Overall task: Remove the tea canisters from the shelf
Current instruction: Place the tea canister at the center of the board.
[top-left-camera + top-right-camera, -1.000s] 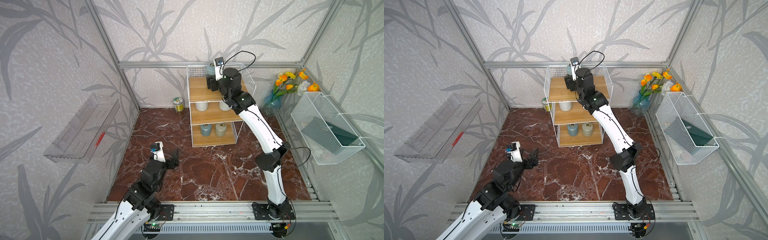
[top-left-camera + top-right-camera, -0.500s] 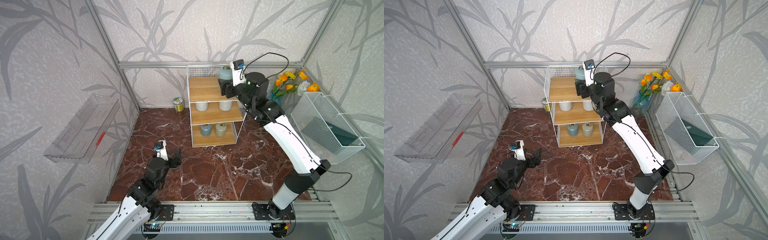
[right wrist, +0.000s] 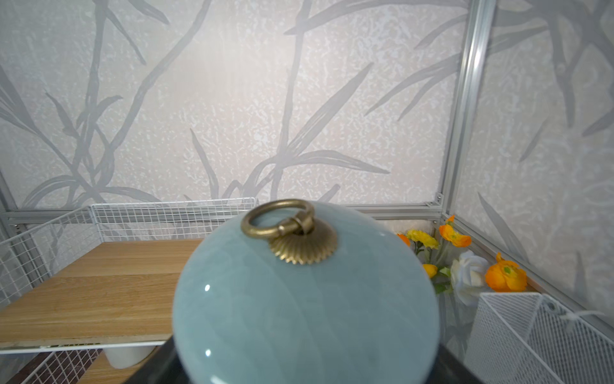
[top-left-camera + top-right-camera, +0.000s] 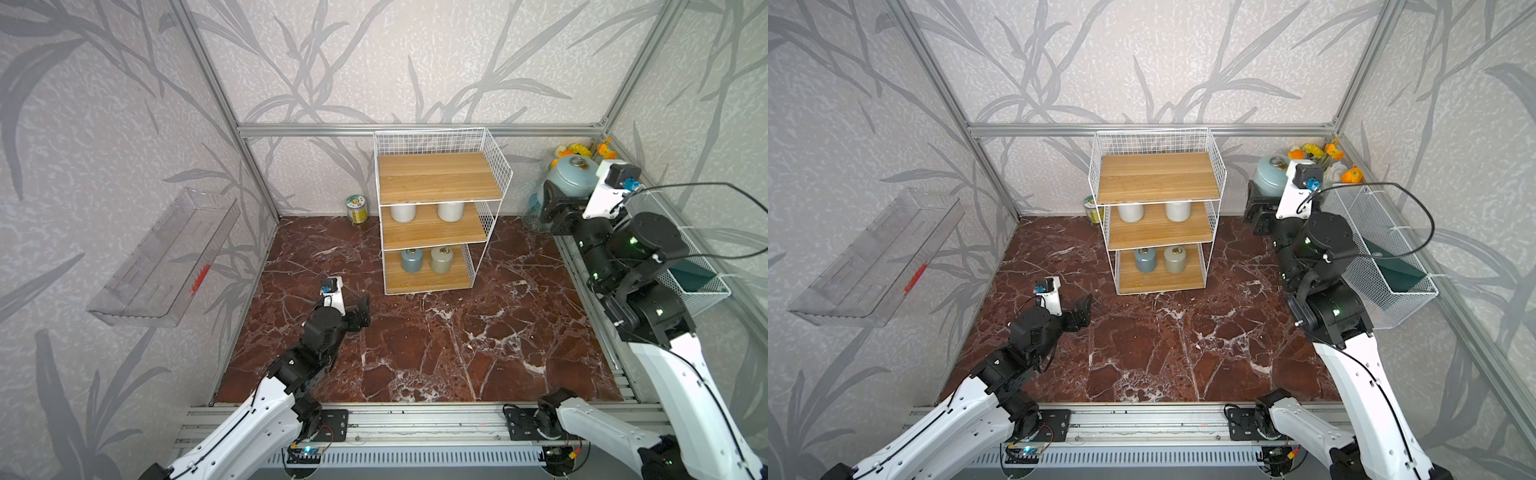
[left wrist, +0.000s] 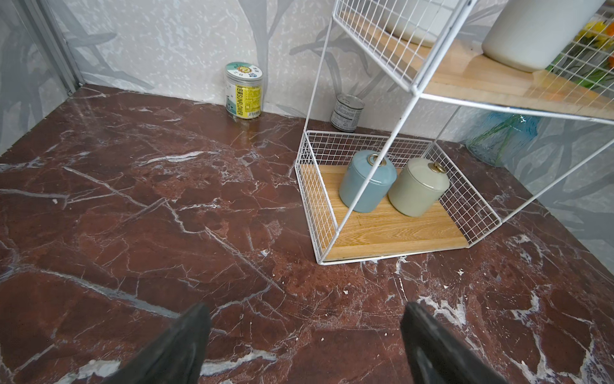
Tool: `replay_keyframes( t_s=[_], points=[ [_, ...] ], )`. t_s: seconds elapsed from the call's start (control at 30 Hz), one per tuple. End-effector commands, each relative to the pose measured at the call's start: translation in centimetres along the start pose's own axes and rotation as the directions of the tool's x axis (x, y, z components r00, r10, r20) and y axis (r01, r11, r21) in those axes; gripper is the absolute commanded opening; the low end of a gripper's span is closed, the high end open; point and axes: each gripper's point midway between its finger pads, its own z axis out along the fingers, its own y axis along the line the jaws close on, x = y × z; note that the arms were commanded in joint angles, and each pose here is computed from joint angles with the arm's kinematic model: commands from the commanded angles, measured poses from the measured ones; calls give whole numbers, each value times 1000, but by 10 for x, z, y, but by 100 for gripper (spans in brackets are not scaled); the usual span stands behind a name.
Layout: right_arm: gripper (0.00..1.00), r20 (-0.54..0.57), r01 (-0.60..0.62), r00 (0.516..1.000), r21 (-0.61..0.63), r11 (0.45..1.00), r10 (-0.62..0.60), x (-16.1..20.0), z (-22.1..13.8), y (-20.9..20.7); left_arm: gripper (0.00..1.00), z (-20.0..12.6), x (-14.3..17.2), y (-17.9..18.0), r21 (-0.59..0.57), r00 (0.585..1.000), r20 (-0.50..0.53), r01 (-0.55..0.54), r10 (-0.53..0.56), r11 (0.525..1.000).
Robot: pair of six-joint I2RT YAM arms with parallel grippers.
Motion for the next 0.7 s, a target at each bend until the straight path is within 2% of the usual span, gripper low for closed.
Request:
replay_keyframes(
  t_s=[0.0,0.13,0.3,0.67],
  points=[
    [62,27,-73,997,58,996,71,10,1,-15,91,3,-13,-11,40,999,32,6,-7,999],
    [62,-44,-100,994,91,991,104,48,3,-26,91,7,-15,-16,52,1000,16,-7,6,999],
    [63,-160,-120,976,168,978,147,128,16,-36,91,8,-15,-17,53,1000,18,-4,3,999],
    [63,-251,-120,950,259,958,187,256,39,-51,92,6,-17,-15,38,1000,17,-3,3,999]
  ],
)
